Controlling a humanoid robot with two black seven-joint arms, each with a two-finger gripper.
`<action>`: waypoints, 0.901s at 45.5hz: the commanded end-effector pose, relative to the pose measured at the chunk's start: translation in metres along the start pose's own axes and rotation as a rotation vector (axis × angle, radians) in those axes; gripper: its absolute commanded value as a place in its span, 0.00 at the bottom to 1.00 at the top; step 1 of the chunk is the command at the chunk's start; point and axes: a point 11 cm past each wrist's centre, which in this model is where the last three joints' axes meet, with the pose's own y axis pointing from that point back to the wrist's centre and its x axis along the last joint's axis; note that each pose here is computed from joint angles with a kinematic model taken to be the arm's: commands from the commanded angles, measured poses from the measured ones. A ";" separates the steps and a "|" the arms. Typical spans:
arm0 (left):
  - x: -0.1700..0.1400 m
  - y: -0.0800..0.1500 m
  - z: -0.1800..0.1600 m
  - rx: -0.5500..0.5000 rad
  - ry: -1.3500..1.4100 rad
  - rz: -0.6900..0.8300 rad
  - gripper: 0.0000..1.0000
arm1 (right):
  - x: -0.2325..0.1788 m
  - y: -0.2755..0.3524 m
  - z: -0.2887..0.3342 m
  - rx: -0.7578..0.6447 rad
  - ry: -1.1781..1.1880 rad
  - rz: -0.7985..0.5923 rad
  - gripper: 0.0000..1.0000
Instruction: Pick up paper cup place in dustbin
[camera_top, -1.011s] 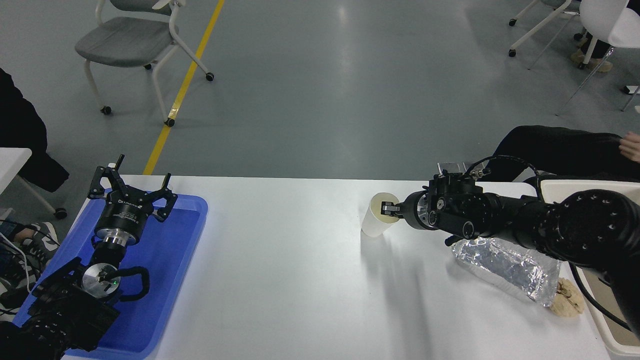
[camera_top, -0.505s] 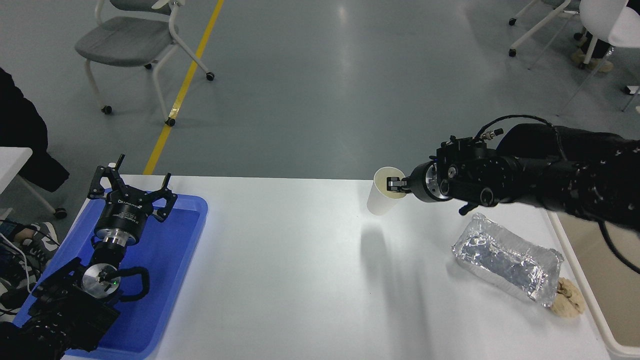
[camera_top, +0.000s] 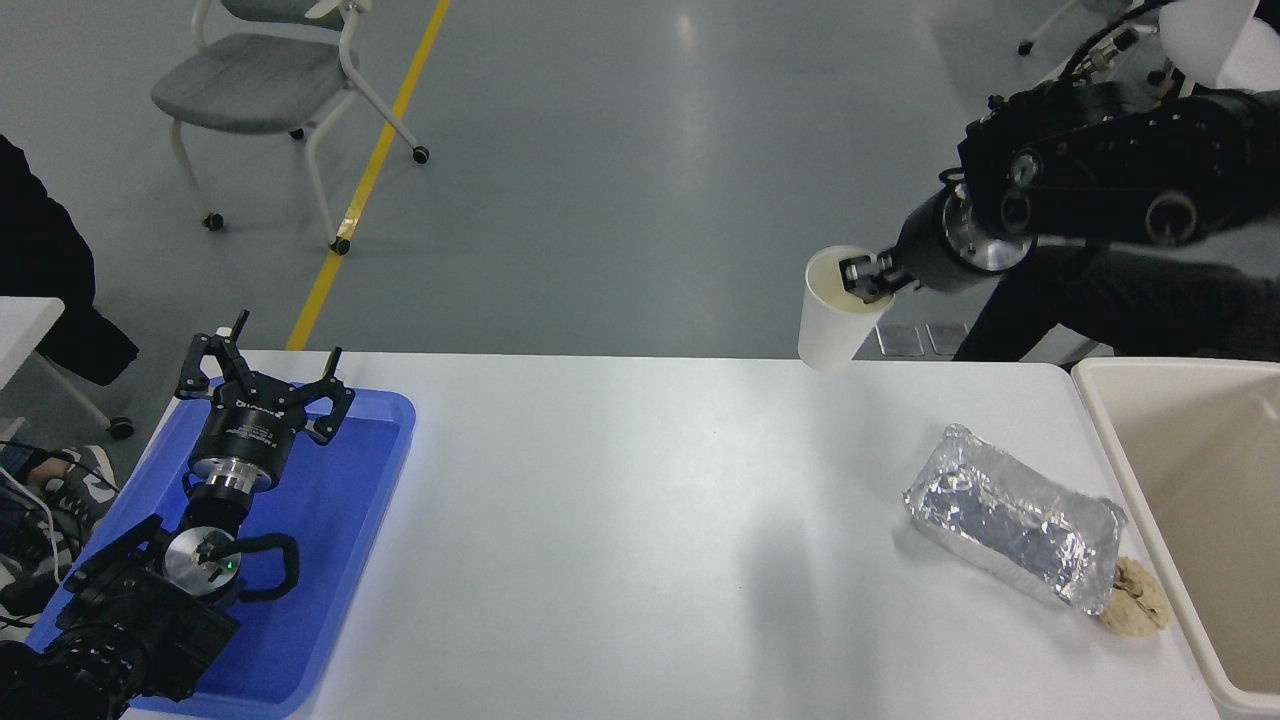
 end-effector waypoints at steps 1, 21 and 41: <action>0.000 0.000 0.001 0.000 -0.001 -0.001 1.00 | 0.006 0.024 0.007 -0.054 0.020 -0.001 0.00; 0.000 0.000 0.001 -0.003 0.000 0.001 1.00 | -0.022 0.057 0.147 -0.282 -0.164 0.014 0.00; 0.001 0.001 0.002 -0.004 -0.003 0.004 1.00 | -0.129 0.066 0.327 -0.516 -0.465 0.040 0.00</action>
